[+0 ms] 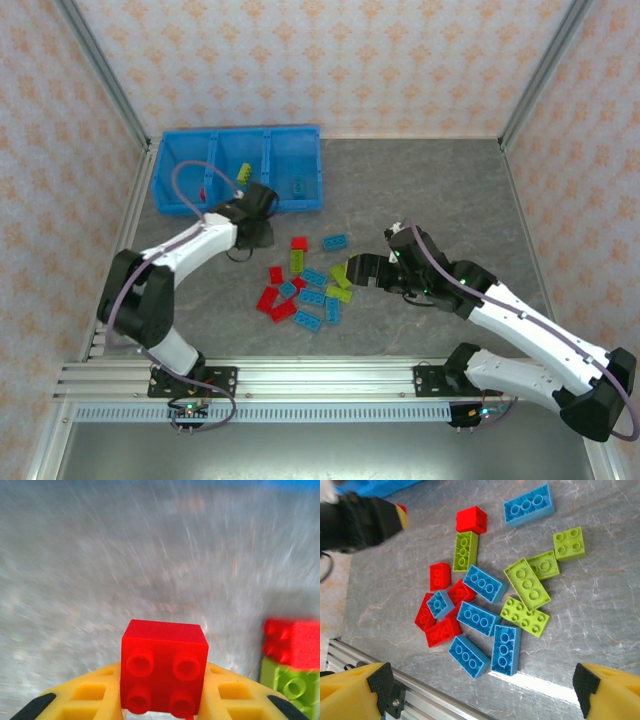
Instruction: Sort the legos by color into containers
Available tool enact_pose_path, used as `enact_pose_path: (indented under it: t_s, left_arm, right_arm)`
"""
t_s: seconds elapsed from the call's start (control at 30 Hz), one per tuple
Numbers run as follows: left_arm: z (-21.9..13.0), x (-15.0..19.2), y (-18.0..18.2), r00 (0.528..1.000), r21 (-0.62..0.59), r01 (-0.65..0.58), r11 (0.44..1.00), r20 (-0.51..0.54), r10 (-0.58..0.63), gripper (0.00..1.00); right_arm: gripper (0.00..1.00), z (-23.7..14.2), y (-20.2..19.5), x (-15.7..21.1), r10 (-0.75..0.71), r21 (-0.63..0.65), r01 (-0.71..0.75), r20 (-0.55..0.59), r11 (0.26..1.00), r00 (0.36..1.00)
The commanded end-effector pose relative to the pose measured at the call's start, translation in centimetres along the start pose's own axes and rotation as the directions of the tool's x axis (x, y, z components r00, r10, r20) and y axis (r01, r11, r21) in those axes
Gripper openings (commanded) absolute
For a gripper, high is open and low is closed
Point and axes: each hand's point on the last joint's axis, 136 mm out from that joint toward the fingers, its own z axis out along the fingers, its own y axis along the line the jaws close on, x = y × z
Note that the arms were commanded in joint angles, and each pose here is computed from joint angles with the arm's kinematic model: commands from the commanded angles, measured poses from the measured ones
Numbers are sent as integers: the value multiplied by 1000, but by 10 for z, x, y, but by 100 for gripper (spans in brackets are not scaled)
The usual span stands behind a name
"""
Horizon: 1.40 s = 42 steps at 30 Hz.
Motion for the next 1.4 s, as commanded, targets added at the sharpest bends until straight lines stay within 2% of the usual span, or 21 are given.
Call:
enact_pose_path:
  t_s: [0.0, 0.1, 0.27, 0.37, 0.4, 0.5, 0.6, 0.7, 0.77, 0.87, 0.93, 1.03, 1.13, 1.17, 1.23, 1.3, 1.37]
  left_arm:
    - [-41, -67, 46, 971, -50, 174, 983, 174, -163, 25]
    - [-49, -113, 87, 927, -97, 302, 948, 262, -268, 25]
    - [-32, -173, 125, 873, -82, 436, 896, 281, -399, 25]
    - [-22, -203, 138, 866, -78, 461, 884, 256, -429, 27]
    - [-8, -209, 140, 878, -102, 450, 887, 229, -420, 30]
    - [-7, -229, 143, 888, -127, 433, 892, 227, -399, 38]
    - [-10, -237, 145, 877, -103, 459, 882, 210, -432, 55]
    - [-25, -236, 139, 860, -51, 485, 873, 212, -465, 57]
    - [-41, -233, 129, 831, 31, 518, 855, 217, -512, 57]
    - [-77, -215, 107, 812, 155, 521, 839, 212, -544, 56]
    - [-98, -194, 80, 833, 239, 472, 849, 194, -518, 56]
    - [-133, -149, 37, 893, 295, 319, 901, 225, -389, 56]
    - [-163, -100, -7, 947, 345, 69, 936, 273, -171, 55]
    - [-172, -83, -21, 957, 374, -36, 927, 280, -76, 55]
    - [-186, -45, -47, 953, 446, -239, 863, 276, 122, 56]
    - [-193, -13, -54, 918, 454, -386, 803, 272, 288, 58]
    - [-192, 8, -46, 875, 413, -483, 772, 268, 404, 59]
  right_arm:
    - [95, -10, 15, -18, -16, -37, 18, 73, 999, 997]
    - [95, -9, 14, -18, -8, -35, 10, 74, 999, 997]
    - [95, -13, 13, -14, 13, -45, -10, 64, 999, 998]
    - [95, -22, 9, -12, 24, -46, -20, 78, 999, 997]
    - [95, -25, 7, -12, 30, -44, -26, 87, 999, 996]
    - [95, -37, 8, -16, 41, -53, -35, 120, 998, 992]
    - [95, -48, 10, -22, 49, -62, -40, 154, 997, 987]
    - [96, -53, 11, -29, 52, -58, -42, 187, 997, 981]
    - [96, -52, 8, -33, 56, -44, -48, 210, 998, 976]
    - [96, -47, 0, -44, 78, -2, -81, 268, 997, 960]
    - [96, -40, -10, -53, 71, 58, -93, 309, 994, 948]
    - [97, -24, -26, -65, -15, 212, -56, 322, 976, 947]
    - [99, 1, -27, -73, -115, 299, 33, 260, 954, 959]
    - [99, 15, -25, -74, -151, 318, 75, 220, 945, 964]
    - [99, 39, -23, -77, -203, 351, 142, 144, 926, 969]
    - [99, 64, -23, -79, -243, 389, 200, 64, 899, 968]
    - [99, 91, -28, -84, -277, 432, 256, -15, 865, 961]
